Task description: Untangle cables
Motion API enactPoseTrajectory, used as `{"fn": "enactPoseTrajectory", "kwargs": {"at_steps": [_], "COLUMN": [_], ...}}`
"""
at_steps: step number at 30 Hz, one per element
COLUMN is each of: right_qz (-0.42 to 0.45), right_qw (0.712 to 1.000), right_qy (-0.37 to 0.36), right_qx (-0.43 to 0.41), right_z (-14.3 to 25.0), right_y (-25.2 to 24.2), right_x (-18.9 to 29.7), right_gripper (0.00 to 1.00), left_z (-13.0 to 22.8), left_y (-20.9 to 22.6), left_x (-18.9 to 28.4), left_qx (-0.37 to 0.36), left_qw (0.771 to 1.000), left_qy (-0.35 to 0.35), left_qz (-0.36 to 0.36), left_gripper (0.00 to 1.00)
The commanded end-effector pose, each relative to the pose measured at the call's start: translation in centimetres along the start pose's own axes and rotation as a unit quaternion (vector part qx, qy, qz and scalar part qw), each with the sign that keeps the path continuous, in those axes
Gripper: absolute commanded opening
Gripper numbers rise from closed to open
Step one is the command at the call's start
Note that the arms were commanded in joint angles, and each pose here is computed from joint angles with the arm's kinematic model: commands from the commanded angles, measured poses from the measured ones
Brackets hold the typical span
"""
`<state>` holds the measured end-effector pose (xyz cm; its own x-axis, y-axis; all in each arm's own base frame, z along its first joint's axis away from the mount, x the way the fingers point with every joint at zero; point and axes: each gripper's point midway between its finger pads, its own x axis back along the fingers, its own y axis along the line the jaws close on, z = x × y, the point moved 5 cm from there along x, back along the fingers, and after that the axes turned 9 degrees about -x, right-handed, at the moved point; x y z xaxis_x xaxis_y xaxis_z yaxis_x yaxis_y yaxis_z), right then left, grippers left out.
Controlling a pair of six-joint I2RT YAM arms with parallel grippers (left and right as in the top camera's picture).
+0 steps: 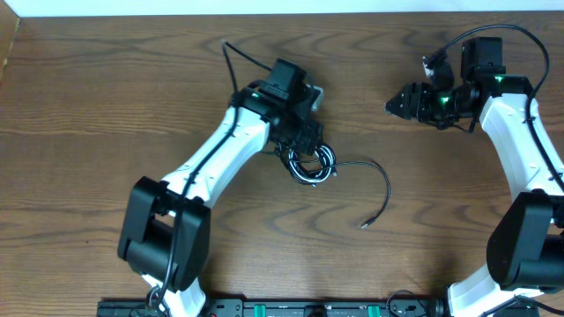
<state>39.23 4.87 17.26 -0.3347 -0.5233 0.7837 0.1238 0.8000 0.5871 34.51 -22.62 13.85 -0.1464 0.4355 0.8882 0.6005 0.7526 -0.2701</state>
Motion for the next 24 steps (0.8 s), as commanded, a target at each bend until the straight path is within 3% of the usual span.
{"fn": "enactPoseTrajectory", "kwargs": {"at_steps": [1,7,12,19,24], "right_qz": [0.001,0.017,0.017,0.017,0.017], "right_qw": [1.0,1.0,1.0,1.0,1.0], "right_qy": [-0.013,-0.012,-0.012,-0.011,-0.011], "right_qx": [0.013,0.01,0.01,0.009,0.009], "right_z": [-0.2,-0.1,-0.1,0.0,0.0], "right_y": [0.4,0.1,0.0,0.0,0.0], "right_x": [1.1,1.0,1.0,1.0,1.0], "right_gripper": [0.64,0.65,0.65,0.65,0.65], "left_z": [1.3,1.3,1.5,2.0,0.9], "left_y": [0.9,0.9,0.9,0.7,0.7], "left_x": [-2.2,-2.5,-2.5,-2.5,-0.1], "left_qx": [-0.016,-0.028,-0.028,-0.042,-0.026], "left_qw": [0.999,0.999,0.998,0.997,0.999], "left_qy": [0.041,0.043,0.046,0.06,0.041], "left_qz": [-0.021,-0.017,-0.017,-0.013,-0.019], "left_gripper": [0.58,0.58,0.43,0.08,0.07]}}
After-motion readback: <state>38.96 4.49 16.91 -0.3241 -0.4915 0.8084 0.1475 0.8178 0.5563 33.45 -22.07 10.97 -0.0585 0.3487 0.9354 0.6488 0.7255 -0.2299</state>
